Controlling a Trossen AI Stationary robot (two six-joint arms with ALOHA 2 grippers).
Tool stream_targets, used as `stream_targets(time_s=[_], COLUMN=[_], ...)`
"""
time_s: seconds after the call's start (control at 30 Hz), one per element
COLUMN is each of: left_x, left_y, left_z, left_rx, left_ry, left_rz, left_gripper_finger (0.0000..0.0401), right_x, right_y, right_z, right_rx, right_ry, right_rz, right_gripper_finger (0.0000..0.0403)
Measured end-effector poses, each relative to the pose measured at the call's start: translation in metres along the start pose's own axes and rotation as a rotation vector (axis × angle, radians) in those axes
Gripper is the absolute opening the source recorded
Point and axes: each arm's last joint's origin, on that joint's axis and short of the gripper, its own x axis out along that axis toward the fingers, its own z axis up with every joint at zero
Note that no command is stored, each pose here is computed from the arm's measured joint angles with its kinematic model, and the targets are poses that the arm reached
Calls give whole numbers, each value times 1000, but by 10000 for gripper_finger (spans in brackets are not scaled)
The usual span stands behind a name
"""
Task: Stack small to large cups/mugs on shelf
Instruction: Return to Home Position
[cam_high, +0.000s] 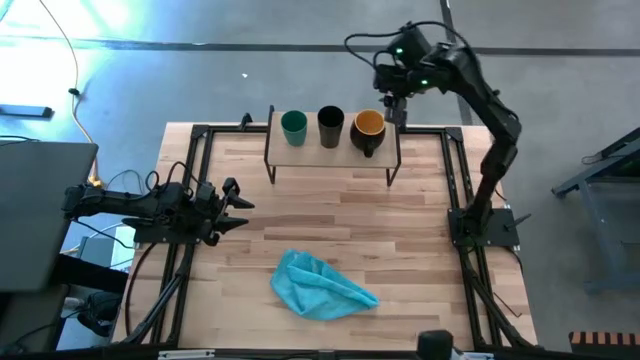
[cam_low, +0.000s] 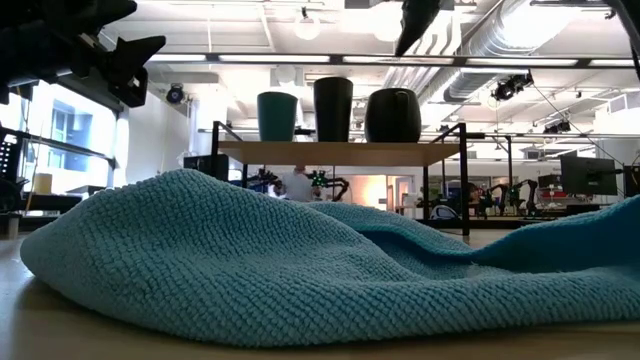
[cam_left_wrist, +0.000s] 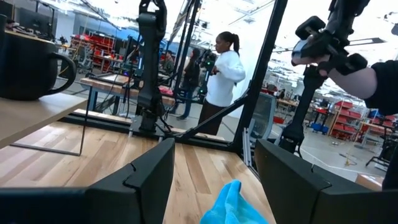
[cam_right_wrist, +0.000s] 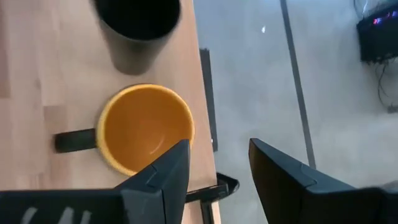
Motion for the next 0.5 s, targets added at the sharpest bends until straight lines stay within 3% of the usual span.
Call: stream_targets(time_s=[0.3,0.5], left_x=[0,0], left_y=[0,0], left_z=[0,0], left_rx=[-27,-48], left_ry=[2,2], left_rz=[-3,-3], left_gripper_finger=[211,211], right_x=[-65,-105], right_y=[10,11], right_z=[-10,-22], right_rx=[16,141], right_ry=[-325,-483], right_rz=[107,101], right_gripper_finger=[158,158])
